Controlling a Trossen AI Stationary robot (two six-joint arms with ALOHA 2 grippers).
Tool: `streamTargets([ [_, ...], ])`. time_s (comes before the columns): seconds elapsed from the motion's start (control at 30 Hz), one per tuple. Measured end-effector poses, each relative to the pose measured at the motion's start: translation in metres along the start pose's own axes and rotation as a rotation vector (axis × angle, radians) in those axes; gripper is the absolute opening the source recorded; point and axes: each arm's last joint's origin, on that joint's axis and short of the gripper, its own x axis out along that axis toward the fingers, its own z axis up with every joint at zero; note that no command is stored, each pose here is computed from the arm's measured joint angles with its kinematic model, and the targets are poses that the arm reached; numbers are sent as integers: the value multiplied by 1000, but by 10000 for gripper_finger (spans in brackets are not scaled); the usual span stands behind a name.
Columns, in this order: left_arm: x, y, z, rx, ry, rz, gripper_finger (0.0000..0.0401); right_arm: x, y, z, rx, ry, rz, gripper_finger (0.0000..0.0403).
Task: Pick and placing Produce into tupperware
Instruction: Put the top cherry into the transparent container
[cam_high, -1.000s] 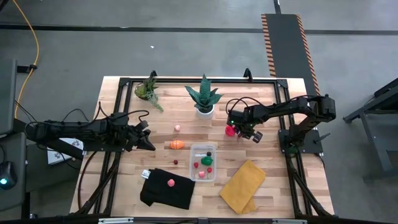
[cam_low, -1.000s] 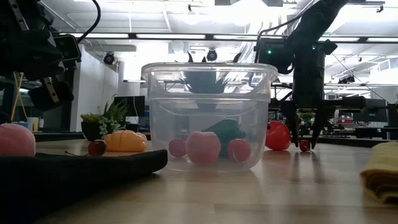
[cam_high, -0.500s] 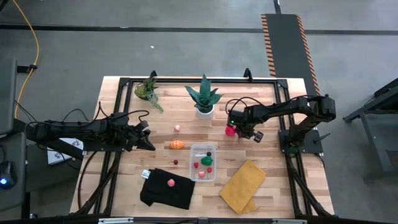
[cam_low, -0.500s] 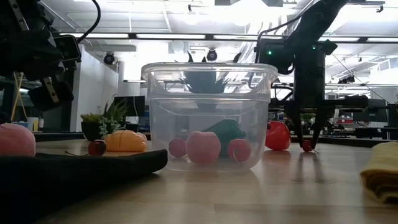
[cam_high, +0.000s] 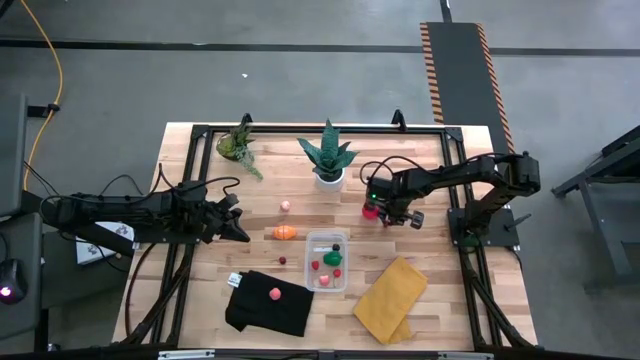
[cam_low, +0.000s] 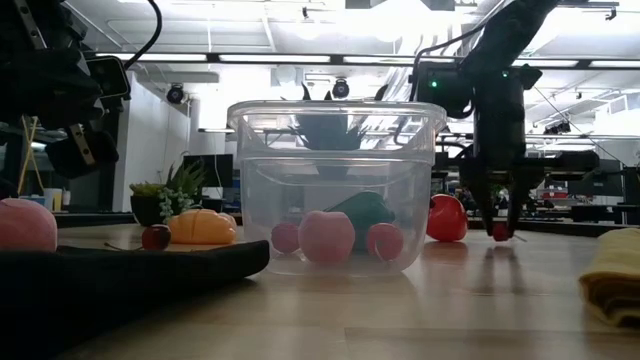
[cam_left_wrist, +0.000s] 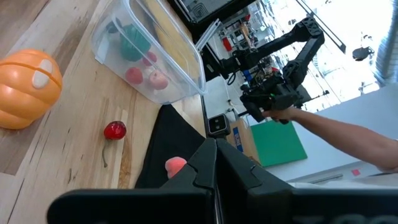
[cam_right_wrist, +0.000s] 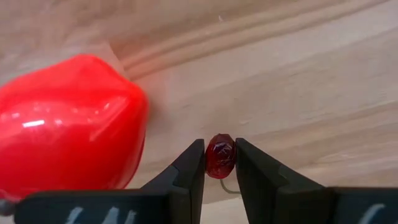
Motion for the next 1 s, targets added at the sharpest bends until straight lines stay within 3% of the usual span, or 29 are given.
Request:
streamTargets([
  [0.47, 0, 0, 0, 0, -3, 2, 1, -30, -8, -4, -85, -36, 101, 73],
  [0.83, 0, 0, 0, 0, -3, 2, 1, -52, -14, -31, -261, -19, 265, 73],
  [1.0, 0, 0, 0, 5, -2, 2, 1, -55, -7, -49, -368, -5, 400, 73],
])
